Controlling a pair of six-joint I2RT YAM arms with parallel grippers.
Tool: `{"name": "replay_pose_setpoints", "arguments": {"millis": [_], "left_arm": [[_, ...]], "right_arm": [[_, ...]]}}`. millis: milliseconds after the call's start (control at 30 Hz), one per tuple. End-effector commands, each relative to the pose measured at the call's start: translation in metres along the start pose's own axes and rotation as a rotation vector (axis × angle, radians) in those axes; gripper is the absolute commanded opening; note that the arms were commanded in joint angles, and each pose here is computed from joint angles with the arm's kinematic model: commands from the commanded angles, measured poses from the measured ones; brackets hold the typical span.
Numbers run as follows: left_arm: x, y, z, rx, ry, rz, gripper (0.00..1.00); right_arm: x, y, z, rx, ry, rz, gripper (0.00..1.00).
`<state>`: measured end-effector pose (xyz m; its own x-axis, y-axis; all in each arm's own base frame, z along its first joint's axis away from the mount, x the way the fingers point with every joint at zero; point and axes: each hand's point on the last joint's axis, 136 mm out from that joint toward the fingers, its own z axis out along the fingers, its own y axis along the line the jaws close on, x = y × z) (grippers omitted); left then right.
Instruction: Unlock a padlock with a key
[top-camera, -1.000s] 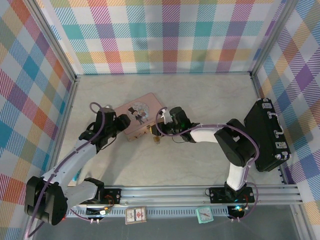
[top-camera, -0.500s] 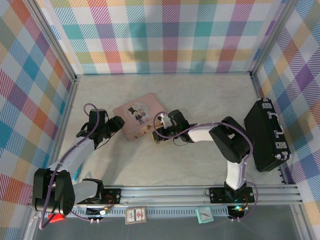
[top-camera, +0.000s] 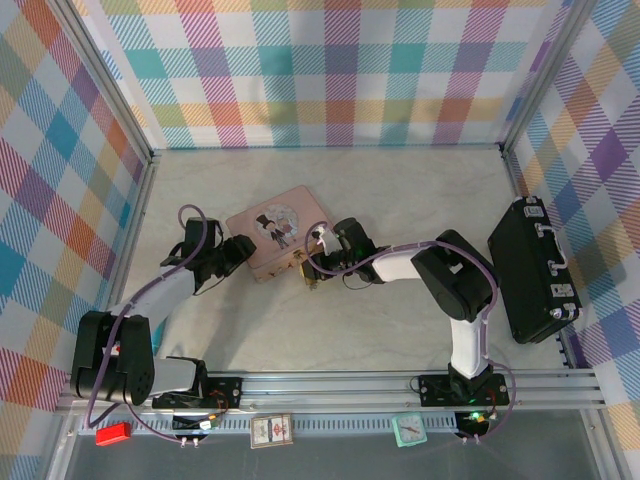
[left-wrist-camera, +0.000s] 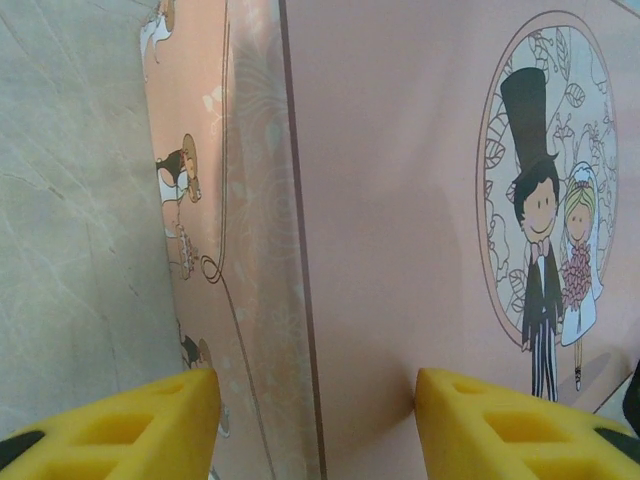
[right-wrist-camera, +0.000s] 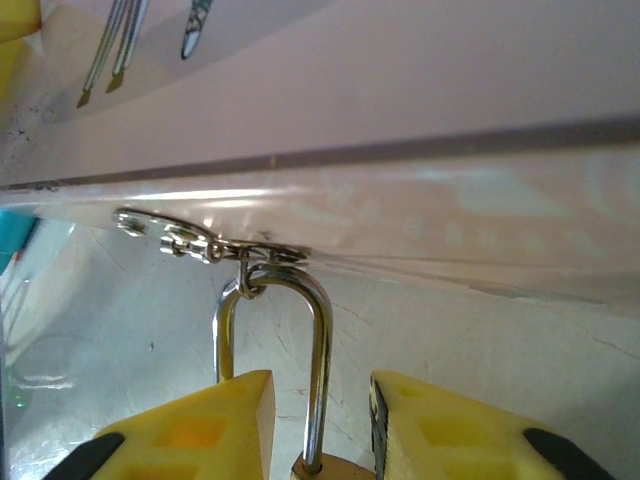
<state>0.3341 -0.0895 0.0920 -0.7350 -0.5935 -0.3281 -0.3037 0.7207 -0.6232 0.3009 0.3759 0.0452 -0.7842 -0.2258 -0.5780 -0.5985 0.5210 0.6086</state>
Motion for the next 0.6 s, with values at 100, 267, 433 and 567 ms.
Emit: {"name": "replay_pose_setpoints", "arguments": {"millis": [100,267,433,567], "left_arm": [[0.0015,-0.0002,0.0020,0.024,0.002,0.006,0.53],[0.0031,0.0001,0.0030,0.027,0.006,0.001,0.52],[0.0043,-0.0016,0.0029,0.037,0.010,-0.003,0.52],[0.0053,-0.0017,0.0026,0.035,0.009,-0.002,0.52]], "right_arm": [[0.0161,-0.0058,0.0111,-0.020,0.044,0.101,0.29],[0.0171,-0.0083,0.0135,-0.019,0.030,0.120,0.25],[0.0168,-0.0113,0.0157,-0.011,0.023,0.126,0.23],[0.0194,-0.0138,0.0185,0.005,0.022,0.136,0.21]]}}
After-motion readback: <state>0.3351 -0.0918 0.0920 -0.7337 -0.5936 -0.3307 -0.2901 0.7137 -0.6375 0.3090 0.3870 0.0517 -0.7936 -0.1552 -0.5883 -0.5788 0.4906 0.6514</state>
